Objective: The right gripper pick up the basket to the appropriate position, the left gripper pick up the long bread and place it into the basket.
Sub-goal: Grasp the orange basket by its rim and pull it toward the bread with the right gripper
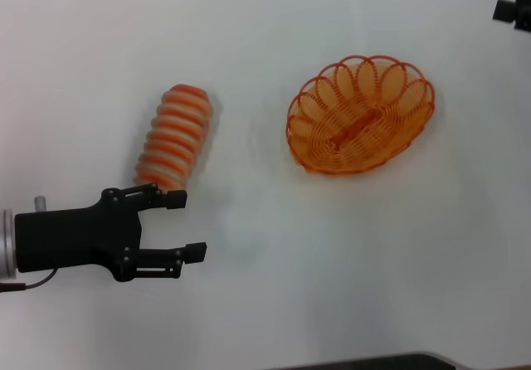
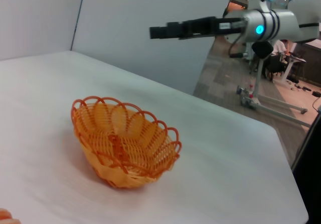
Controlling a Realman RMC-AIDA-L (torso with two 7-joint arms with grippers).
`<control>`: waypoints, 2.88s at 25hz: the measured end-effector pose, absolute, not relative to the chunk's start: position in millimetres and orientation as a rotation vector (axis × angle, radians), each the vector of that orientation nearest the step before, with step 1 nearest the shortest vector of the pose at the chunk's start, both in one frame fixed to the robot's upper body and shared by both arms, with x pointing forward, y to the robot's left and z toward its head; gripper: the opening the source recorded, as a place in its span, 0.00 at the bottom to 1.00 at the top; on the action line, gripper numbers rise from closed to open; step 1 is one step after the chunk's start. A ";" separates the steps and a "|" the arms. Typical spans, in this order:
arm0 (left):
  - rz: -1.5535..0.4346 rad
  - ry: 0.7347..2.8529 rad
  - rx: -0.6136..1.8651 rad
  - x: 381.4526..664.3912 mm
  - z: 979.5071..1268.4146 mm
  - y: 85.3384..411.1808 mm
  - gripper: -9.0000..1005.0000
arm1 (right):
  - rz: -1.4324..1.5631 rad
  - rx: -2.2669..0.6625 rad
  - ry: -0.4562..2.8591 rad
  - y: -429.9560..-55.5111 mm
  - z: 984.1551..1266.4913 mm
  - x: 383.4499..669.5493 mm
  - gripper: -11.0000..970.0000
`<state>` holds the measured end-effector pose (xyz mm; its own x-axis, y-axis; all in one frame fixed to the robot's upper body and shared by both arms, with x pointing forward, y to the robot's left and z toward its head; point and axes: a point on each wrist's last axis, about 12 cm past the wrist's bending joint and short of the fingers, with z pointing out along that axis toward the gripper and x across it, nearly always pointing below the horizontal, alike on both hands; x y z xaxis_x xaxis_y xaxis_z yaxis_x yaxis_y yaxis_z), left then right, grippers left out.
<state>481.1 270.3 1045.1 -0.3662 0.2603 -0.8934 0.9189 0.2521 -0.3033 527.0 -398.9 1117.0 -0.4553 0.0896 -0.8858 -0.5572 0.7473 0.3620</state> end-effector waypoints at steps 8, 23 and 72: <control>-1.125 1.782 1.042 481.9 1045.5 270.8 0.87 | 0.763 -0.271 2.073 -392.5 1133.2 564.8 0.71; -1.110 1.744 1.050 483.7 1047.7 269.0 0.87 | 0.650 -0.368 2.354 -342.5 1138.2 612.1 0.71; -1.084 1.708 1.086 482.0 1046.2 266.7 0.87 | 0.677 -0.455 2.551 -300.2 1099.3 611.3 0.21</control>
